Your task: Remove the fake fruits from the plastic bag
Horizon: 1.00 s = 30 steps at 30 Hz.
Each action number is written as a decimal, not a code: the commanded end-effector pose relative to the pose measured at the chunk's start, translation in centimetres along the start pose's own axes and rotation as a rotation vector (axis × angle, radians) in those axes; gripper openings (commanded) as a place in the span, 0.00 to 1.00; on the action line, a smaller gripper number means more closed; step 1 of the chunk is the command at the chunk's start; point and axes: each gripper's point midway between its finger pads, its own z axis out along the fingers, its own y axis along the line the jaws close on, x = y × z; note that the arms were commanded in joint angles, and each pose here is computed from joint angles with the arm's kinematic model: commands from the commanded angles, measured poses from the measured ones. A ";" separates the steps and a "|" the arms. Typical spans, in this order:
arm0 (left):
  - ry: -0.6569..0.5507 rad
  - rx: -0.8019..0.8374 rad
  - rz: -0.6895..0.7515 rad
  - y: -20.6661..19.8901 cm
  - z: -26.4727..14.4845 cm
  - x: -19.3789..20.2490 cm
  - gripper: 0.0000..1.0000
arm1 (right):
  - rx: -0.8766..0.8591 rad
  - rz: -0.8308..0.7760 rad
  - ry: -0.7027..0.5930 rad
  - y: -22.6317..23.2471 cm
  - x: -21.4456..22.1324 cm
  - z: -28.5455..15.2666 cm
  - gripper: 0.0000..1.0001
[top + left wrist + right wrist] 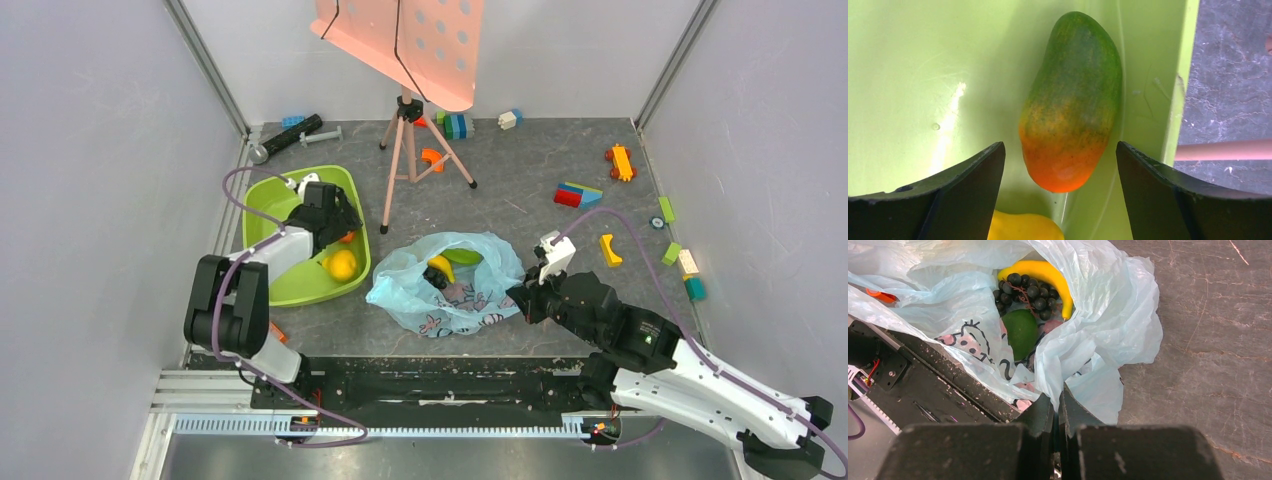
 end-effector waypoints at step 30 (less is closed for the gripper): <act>-0.189 0.875 0.572 -20.7 -36.1 5.0 0.93 | 0.018 0.091 -0.167 -0.2 -3.1 -0.3 0.00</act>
